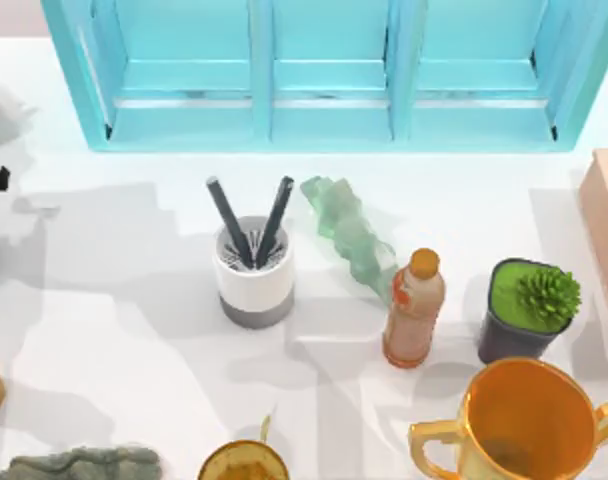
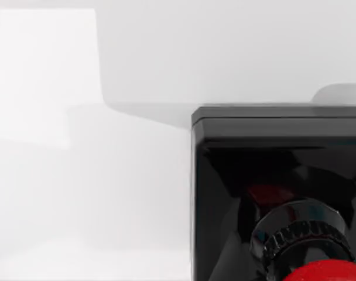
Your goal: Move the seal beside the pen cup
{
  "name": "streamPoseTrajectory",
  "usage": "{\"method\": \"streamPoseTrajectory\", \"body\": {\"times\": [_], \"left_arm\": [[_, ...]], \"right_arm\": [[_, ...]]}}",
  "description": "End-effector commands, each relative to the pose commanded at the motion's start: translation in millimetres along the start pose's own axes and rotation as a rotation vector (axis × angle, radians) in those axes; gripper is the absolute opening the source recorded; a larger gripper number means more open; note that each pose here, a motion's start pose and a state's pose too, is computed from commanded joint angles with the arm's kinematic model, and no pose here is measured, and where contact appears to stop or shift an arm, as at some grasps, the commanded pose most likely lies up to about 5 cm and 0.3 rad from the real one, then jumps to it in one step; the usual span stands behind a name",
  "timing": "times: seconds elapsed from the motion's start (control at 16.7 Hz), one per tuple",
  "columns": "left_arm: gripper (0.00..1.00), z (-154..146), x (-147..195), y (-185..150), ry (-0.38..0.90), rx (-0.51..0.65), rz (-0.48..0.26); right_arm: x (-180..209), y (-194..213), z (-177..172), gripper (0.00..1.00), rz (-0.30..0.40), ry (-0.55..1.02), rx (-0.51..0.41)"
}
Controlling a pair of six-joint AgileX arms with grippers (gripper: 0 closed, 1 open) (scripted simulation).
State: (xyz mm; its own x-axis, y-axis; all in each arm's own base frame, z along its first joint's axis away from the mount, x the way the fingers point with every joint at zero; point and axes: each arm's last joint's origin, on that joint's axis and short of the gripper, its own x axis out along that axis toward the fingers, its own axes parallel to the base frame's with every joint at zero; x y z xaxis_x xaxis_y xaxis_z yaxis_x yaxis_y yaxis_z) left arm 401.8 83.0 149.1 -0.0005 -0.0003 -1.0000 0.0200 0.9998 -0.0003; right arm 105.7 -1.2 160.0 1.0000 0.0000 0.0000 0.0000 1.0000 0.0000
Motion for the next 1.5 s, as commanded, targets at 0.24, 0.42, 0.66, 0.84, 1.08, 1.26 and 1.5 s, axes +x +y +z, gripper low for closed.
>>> {"method": "streamPoseTrajectory", "body": {"times": [0.24,0.42,0.66,0.84,1.08,1.26,1.5], "left_arm": [[0.0,5.4,-9.4,-12.5,0.0,0.006,0.0],[0.0,15.6,-43.2,-47.1,0.0,0.011,0.001],[0.0,12.0,-103.5,-105.5,0.015,0.009,0.001],[0.0,2.5,-134.8,-135.7,0.003,0.005,0.001],[0.0,0.2,-140.3,-141.1,-0.001,0.004,0.0],[0.0,-2.6,-139.8,-145.7,-0.001,0.003,-0.001],[0.0,-31.4,-143.5,-184.0,-0.004,0.007,-0.003]], "right_arm": [[0.0,0.0,0.0,1.0,0.0,0.0,0.0],[0.0,0.0,0.0,1.0,0.0,0.0,0.0],[0.0,0.0,0.0,1.0,0.0,0.0,0.0],[0.0,0.0,0.0,1.0,0.0,0.0,0.0],[0.0,0.0,0.0,1.0,0.0,0.0,0.0],[0.0,0.0,0.0,1.0,0.0,0.0,0.0],[0.0,0.0,0.0,1.0,0.0,0.0,0.0]]}}
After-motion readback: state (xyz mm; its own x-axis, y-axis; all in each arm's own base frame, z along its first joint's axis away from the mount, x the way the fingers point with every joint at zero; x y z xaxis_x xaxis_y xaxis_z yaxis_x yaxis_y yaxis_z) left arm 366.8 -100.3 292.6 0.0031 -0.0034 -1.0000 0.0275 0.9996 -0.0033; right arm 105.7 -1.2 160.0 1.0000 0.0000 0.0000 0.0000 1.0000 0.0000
